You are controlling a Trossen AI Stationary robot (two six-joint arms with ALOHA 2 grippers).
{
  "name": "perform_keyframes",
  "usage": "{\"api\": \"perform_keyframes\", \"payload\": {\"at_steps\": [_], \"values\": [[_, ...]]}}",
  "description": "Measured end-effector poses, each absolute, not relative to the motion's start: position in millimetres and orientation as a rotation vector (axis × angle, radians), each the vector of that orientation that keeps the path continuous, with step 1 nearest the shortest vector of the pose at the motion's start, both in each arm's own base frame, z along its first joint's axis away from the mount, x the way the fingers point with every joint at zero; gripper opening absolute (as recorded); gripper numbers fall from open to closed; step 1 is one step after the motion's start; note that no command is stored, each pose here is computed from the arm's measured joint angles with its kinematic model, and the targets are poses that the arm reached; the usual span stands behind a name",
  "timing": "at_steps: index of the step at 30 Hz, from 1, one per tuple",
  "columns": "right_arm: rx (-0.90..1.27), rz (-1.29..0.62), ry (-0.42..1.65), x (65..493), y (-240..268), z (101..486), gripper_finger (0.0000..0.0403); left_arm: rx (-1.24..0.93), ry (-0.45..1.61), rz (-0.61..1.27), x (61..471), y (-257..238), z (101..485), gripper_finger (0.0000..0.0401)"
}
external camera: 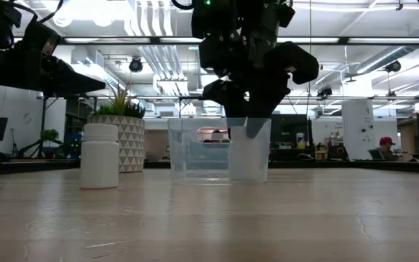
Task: Pick and place pill bottles into a basket
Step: Put the white pill bottle into the transparent container
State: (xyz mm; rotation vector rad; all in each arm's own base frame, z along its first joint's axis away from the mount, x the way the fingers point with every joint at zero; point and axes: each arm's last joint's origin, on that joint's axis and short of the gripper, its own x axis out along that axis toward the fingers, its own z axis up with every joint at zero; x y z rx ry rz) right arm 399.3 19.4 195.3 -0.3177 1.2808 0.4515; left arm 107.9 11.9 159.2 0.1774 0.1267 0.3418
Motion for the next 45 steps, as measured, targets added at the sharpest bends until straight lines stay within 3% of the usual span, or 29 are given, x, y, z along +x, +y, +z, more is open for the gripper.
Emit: {"api": "perform_keyframes", "payload": {"at_steps": [5,11,30,38,45], "values": [[-0.315,0.445,1.285,400,19,194,0.0245,0.178,0.127,0.342,108,12,159,0.0000],[-0.314,0.441,1.271,401,19,199,0.0271,0.178,0.127,0.342,108,12,159,0.0000],[-0.215,0.342,1.151,402,20,247,0.0251,0.178,0.131,0.341,108,12,159,0.0000],[-0.060,0.233,1.118,406,20,245,0.0249,0.178,0.130,0.342,108,12,159,0.0000],[-0.098,0.265,0.978,414,32,248,0.0249,0.178,0.129,0.341,108,12,159,0.0000]]}}
